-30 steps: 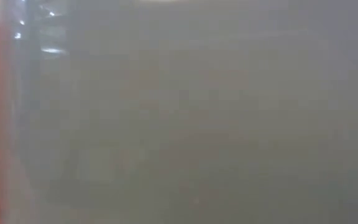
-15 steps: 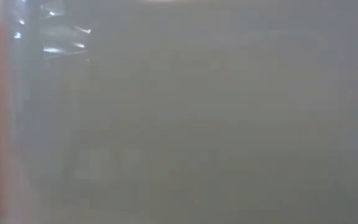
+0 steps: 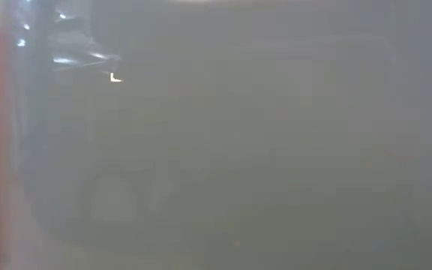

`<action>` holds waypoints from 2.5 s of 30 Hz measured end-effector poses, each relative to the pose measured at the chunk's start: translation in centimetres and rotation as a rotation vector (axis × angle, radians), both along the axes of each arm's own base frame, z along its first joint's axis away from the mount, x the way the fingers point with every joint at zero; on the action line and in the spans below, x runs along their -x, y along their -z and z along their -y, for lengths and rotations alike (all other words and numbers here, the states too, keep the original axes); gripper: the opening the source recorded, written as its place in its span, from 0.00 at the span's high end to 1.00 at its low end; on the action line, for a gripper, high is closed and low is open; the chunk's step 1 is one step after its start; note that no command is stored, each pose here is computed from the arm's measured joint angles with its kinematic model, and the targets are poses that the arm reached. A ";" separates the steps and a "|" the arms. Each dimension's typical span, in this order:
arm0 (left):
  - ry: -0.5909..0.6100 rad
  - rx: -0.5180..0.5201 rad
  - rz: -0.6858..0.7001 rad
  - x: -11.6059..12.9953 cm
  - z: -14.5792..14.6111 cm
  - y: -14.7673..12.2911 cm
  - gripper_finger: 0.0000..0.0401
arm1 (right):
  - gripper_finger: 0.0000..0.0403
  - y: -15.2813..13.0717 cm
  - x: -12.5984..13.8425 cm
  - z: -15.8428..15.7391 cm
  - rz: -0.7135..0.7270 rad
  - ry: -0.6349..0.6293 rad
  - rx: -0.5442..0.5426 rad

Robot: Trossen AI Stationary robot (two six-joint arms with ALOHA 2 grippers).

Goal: Pick & Place Food Item
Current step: Put the green food coloring bottle into the black bin

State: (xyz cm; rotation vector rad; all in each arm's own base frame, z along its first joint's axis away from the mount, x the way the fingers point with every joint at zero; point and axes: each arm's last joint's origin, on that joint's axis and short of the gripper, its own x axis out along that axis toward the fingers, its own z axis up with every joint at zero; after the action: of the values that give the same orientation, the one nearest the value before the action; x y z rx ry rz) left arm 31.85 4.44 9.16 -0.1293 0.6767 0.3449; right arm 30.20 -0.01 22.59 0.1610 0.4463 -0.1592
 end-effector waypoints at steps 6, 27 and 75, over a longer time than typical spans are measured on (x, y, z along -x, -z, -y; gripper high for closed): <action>0.004 0.000 -0.028 0.2 0.0 0.1 0.66 | 0.58 0.1 0.0 -0.7 -0.007 -0.025 0.000; 0.254 -0.787 -0.033 0.5 6.5 -9.1 0.80 | 0.54 3.2 0.9 -0.7 0.321 0.111 -0.332; 0.170 -0.883 0.098 0.7 13.1 -14.1 0.37 | 0.84 1.7 -2.8 0.5 0.457 -0.026 -0.335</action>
State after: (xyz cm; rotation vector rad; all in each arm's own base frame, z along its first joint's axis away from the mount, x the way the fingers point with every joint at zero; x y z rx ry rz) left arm 31.19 -8.62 23.30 0.7427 0.3875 0.4426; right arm 32.98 -0.48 20.86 0.5089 0.0153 -0.0180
